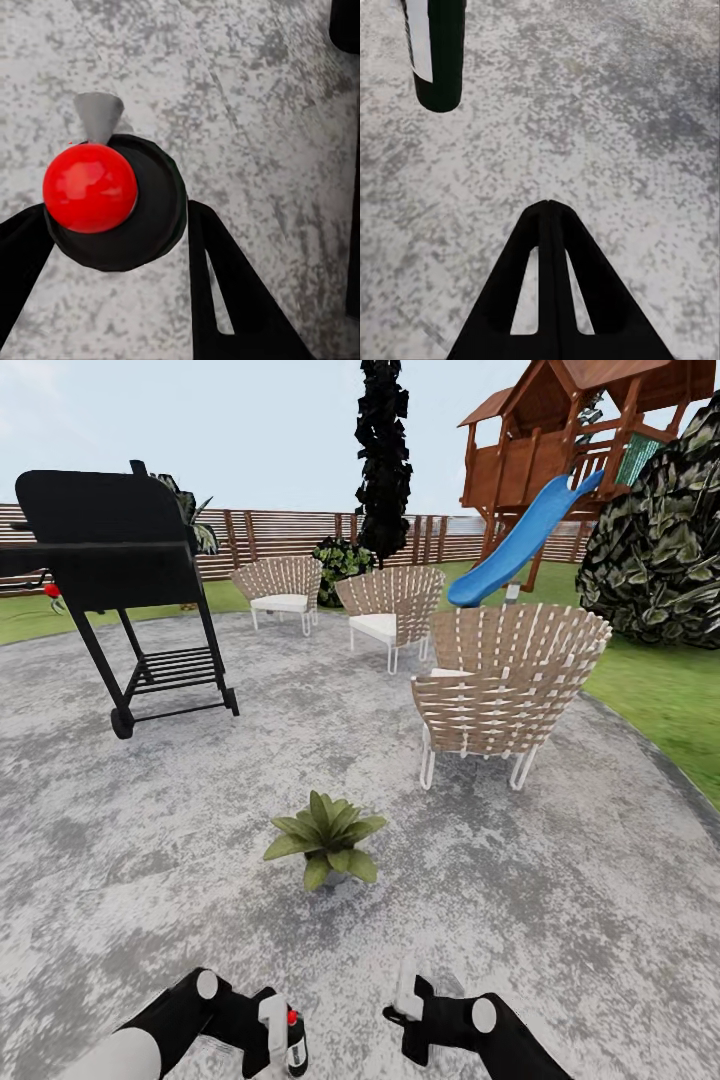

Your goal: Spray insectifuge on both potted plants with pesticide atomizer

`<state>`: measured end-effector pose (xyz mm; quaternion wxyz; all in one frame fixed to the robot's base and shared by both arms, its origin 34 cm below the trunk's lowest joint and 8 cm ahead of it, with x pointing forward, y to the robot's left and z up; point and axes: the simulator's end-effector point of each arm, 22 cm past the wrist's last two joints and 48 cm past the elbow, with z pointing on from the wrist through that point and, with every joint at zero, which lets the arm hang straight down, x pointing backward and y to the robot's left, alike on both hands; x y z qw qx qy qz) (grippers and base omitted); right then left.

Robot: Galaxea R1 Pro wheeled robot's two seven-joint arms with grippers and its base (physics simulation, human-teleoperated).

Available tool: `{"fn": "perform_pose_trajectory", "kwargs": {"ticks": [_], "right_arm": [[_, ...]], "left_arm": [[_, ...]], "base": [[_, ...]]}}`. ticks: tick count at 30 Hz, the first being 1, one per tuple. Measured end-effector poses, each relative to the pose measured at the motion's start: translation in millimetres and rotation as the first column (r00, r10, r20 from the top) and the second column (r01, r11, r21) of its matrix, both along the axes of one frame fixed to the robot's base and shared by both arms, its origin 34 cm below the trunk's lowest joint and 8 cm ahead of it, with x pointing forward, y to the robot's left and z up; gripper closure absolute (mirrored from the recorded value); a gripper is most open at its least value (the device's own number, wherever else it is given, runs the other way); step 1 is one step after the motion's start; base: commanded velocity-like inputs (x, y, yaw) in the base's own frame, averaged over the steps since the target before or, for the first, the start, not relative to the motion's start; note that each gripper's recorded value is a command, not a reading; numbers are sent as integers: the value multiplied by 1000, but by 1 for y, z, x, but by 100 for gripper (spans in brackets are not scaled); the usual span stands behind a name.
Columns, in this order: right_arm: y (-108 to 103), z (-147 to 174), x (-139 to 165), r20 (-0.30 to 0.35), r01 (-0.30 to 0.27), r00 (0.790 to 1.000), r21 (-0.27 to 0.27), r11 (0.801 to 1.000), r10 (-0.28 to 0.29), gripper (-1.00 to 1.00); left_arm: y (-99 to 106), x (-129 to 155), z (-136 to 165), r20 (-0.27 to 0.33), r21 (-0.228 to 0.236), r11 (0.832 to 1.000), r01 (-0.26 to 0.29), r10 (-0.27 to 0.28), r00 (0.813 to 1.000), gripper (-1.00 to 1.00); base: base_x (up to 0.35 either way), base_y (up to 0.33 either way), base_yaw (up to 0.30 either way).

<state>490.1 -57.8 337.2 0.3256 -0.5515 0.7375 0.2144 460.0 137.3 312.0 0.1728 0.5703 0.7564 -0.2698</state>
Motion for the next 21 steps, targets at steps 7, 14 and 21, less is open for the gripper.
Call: {"fn": "perform_pose_trajectory", "kwargs": {"ticks": [7, 14, 21], "right_arm": [[28, 13, 6, 14, -17, 1000, 38, 999, 16, 100], [47, 17, 0, 27, -79, 997, 36, 996, 78, 100], [49, 19, 3, 35, -84, 996, 37, 996, 82, 100]], "left_arm": [[-48, 1, 10, 19, -56, 998, 39, -38, 999, 100], [-62, 0, 13, 39, -38, 994, 98, -97, 995, 100], [-60, 6, 12, 60, -25, 996, 88, -87, 994, 100]], "base": [[0, 0, 0], [0, 0, 0], [0, 0, 0]]}}
